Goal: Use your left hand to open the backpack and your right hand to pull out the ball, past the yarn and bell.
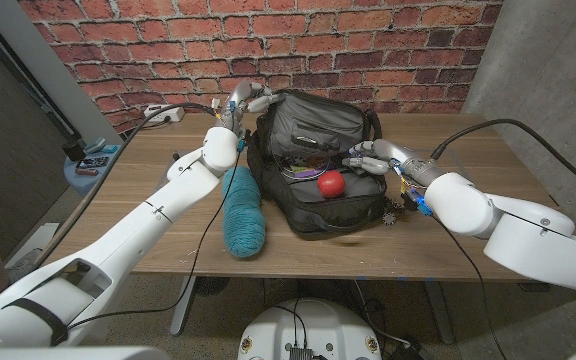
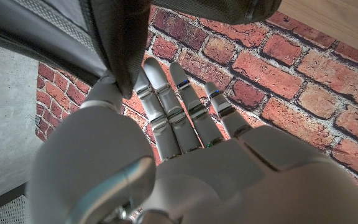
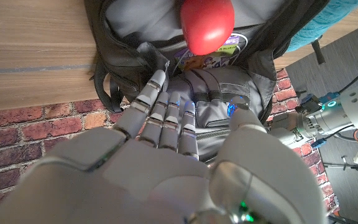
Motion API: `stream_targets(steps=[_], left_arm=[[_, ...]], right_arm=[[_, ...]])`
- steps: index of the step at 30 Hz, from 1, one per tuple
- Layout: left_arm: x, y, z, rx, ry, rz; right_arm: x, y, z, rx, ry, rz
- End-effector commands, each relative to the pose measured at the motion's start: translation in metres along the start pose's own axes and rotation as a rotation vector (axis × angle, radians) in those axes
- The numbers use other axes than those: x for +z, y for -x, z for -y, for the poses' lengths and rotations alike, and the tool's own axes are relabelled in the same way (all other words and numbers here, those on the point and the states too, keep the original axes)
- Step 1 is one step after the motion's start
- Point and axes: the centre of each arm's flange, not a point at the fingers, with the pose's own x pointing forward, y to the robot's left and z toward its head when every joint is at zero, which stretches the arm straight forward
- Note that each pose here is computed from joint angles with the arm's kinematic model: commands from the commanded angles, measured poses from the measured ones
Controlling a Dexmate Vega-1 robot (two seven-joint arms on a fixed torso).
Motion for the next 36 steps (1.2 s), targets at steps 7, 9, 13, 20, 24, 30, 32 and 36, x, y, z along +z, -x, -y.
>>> stream_targets(steps=[7,9,13,20,24,30,32,36], left_arm=[[0.002,0.002,0.000,0.011,0.013,-0.006],[0.003,0.002,0.000,0.011,0.015,-0.007],[0.003,0.003,0.000,0.010,0.016,-0.007],[0.004,0.005,0.000,0.012,0.018,-0.012],[0.003,0.007,0.000,0.014,0.020,-0.015],[0.002,0.010,-0.003,0.026,0.024,-0.018],[0.001,0.011,-0.004,0.031,0.025,-0.020],[-0.001,0.014,-0.005,0.037,0.030,-0.027]], right_arm=[[-0.001,-0.013,-0.005,0.031,0.055,0.051],[-0.001,-0.014,-0.006,0.034,0.064,0.049],[-0.002,-0.017,-0.008,0.052,0.091,0.058],[-0.003,-0.023,-0.012,0.077,0.126,0.068],[-0.003,-0.026,-0.012,0.092,0.143,0.067],[-0.002,-0.031,-0.013,0.110,0.173,0.076],[-0.002,-0.033,-0.013,0.118,0.181,0.076],[-0.002,-0.038,-0.014,0.135,0.201,0.076]])
